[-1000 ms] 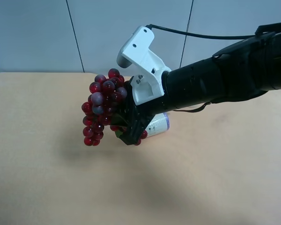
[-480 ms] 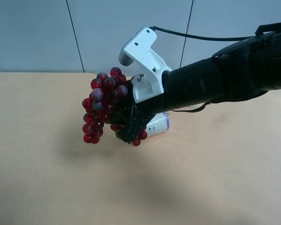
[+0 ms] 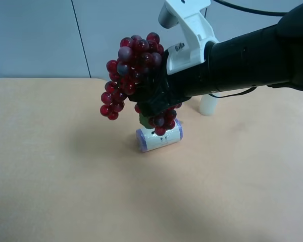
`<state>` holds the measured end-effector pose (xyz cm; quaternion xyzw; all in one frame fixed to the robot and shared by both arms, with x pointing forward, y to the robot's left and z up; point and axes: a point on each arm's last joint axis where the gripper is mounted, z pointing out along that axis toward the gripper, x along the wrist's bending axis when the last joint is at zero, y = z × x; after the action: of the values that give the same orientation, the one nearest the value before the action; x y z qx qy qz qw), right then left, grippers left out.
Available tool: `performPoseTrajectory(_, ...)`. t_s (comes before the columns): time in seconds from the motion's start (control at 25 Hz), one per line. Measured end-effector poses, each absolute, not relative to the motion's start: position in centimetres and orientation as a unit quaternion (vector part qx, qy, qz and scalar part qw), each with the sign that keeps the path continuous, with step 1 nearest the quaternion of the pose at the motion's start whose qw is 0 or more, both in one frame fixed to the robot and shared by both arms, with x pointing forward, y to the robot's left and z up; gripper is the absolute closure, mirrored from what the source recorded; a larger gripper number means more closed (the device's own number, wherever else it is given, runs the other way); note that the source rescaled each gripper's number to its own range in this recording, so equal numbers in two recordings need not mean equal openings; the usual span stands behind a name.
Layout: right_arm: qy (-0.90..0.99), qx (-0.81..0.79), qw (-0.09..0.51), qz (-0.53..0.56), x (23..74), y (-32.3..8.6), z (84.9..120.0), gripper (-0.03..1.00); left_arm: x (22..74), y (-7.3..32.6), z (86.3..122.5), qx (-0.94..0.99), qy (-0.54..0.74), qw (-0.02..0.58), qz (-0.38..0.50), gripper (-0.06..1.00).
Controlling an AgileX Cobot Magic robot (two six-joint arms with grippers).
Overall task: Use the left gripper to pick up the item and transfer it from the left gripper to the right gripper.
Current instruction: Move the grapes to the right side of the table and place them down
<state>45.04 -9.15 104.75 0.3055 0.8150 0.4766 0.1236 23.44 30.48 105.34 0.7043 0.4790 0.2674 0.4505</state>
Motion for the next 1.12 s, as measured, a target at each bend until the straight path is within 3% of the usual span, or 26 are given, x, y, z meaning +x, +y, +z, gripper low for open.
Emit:
performPoseTrajectory(0.36,0.863,0.372,0.045,0.340,43.2,-10.7,102.8,0.96,23.3,30.2,105.4,0.580,0.623,0.381,0.361,-0.05)
performPoseTrajectory(0.76,0.837,0.496,0.090,0.212,40.6,-16.0,105.2,0.96,23.3,30.1,105.4,0.529,0.667,0.351,0.390,-0.05)
performPoseTrajectory(1.12,0.746,0.636,0.107,0.168,43.6,-23.3,105.2,0.96,23.3,30.1,105.4,0.529,0.667,0.351,0.390,-0.05)
